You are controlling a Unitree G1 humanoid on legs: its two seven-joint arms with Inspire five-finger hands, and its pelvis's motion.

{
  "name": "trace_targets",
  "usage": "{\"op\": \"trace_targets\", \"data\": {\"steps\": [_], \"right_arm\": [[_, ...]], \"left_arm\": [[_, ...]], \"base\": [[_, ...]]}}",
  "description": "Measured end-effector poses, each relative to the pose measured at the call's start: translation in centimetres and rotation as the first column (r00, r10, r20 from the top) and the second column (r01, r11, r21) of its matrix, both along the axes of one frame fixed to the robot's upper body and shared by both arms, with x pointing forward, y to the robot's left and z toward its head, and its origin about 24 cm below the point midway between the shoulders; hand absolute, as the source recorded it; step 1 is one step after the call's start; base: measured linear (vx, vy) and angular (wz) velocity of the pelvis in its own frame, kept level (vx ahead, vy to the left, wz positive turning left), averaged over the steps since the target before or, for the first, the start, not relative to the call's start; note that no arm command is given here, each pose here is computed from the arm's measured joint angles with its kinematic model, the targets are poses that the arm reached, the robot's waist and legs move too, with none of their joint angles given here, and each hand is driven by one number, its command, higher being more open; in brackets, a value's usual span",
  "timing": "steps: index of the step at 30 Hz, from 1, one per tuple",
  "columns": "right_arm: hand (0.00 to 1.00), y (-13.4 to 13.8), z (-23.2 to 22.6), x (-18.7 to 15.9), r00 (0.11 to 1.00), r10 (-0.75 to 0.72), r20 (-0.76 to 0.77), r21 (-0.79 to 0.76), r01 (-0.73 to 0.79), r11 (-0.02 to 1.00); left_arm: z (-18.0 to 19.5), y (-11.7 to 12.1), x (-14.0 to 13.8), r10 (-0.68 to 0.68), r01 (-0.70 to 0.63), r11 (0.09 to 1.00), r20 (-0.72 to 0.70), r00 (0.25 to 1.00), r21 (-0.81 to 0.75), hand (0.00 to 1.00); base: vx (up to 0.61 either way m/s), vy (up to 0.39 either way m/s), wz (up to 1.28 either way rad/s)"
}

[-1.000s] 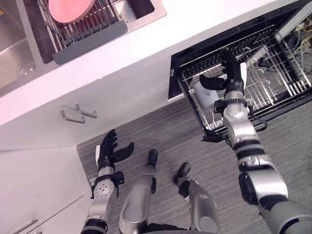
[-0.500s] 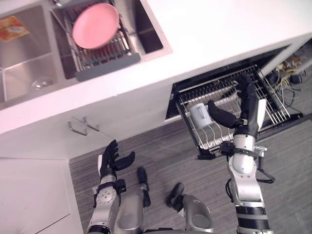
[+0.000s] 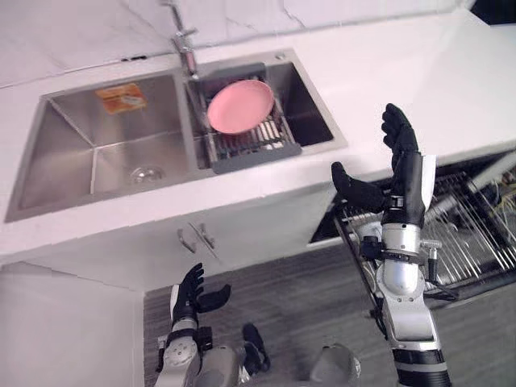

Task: Walk over to the sink, pick up the cup, carry it to the dishwasher, place the cup inside the dishwasher, then close the dishwasher door

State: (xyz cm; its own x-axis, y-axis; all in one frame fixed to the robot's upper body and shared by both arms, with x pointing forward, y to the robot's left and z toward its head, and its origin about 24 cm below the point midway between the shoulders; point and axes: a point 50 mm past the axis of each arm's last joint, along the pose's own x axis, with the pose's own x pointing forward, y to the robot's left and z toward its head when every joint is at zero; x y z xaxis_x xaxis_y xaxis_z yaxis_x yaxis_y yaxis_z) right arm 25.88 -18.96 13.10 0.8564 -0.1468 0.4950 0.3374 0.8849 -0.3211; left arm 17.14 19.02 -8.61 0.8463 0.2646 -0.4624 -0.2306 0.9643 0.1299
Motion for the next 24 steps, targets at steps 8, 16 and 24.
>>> {"op": "trace_targets", "data": {"steps": [8, 16, 24], "right_arm": [[0.90, -1.6, 1.9, 1.2, 1.000, 0.011, 0.021, -0.174, -0.007, 0.985], [0.90, -3.7, 1.7, 2.1, 0.998, -0.041, -0.042, -0.296, 0.026, 0.955], [0.90, -4.3, 1.5, 3.2, 0.994, -0.076, -0.078, -0.402, 0.038, 0.915]], "left_arm": [[-0.4, 0.4, -0.7, -0.050, 0.051, 0.998, -0.034, 0.998, 0.029, 0.90], [-1.2, -0.5, -2.0, -0.084, 0.084, 0.996, -0.072, 0.994, -0.002, 0.90], [-1.5, -0.8, -2.2, -0.114, 0.115, 0.993, -0.092, 0.989, 0.006, 0.90]], "base": [[0.17, -0.089, 0.81], [0.10, -0.059, 0.00], [-0.01, 0.024, 0.10]]}}
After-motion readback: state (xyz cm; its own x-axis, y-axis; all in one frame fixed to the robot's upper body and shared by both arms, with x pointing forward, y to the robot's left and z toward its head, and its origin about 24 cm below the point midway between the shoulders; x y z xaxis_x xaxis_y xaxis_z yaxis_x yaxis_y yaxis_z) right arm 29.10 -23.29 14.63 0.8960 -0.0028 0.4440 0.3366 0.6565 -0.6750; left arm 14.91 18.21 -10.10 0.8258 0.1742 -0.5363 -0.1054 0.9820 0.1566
